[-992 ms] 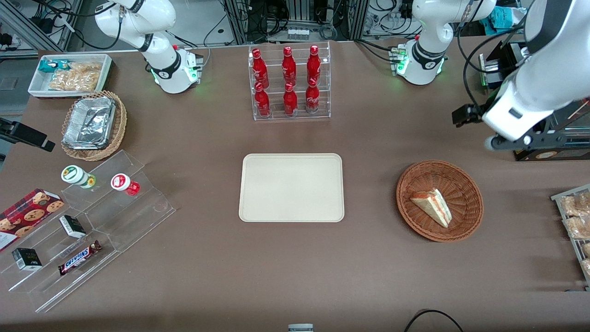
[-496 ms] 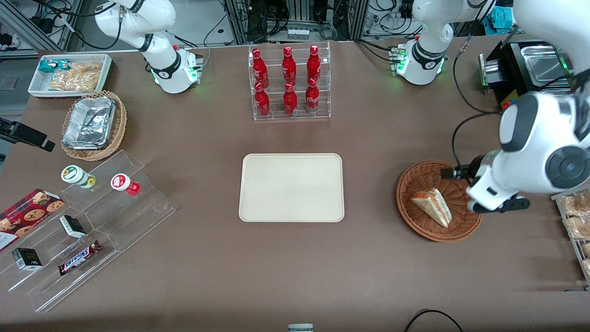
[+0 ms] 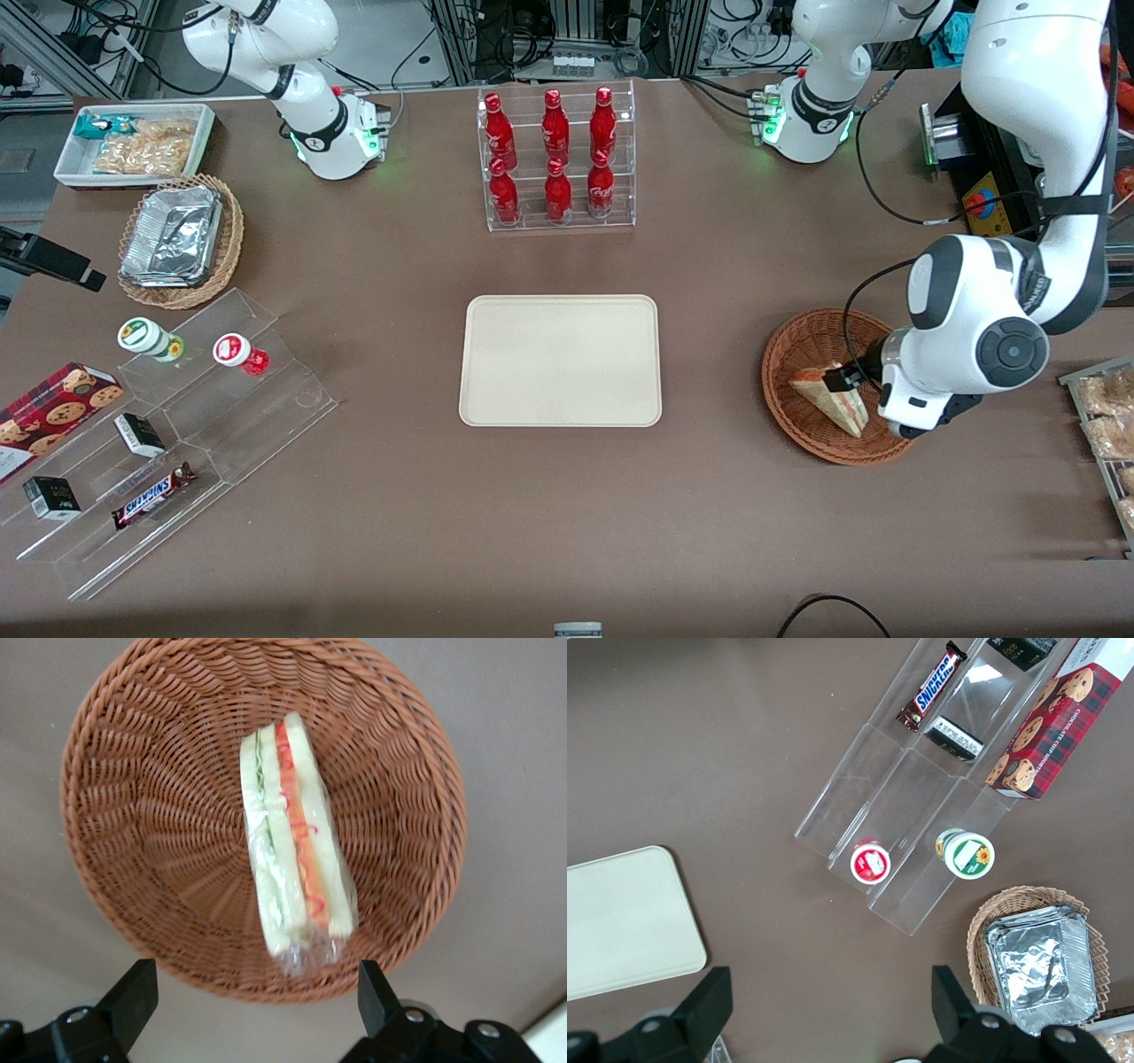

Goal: Place sandwich from basket to tray
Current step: 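Close the left gripper on the wrapped sandwich and lift it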

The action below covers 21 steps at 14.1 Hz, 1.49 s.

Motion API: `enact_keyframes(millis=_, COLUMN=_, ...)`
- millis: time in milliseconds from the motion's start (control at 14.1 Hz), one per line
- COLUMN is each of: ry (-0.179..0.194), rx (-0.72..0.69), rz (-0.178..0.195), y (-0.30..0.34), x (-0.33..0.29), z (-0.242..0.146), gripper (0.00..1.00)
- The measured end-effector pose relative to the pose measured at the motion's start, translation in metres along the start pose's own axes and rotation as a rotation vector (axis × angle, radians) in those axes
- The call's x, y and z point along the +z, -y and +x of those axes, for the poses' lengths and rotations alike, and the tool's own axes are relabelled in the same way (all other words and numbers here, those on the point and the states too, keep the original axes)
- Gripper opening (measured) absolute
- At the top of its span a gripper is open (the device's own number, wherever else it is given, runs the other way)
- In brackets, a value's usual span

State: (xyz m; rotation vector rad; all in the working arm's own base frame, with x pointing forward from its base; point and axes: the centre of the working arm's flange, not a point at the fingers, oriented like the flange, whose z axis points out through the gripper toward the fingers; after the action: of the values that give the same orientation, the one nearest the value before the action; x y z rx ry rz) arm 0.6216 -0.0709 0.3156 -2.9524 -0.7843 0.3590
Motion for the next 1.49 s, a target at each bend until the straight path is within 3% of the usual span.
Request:
enact_keyframes(millis=567, ry=-0.023, rx=-0.143, rz=-0.040, y=-0.004, x=0.039, z=0.004, gripper=1.00)
enact_keyframes(millis=1063, ry=-0.044, rx=-0.154, rz=-0.073, y=-0.006, x=0.083, z=0.002, gripper=0.98)
enact_keyframes(millis=1488, ry=-0.051, rx=-0.158, rz=-0.079, y=-0.006, x=0.081, z=0.003, gripper=0.40)
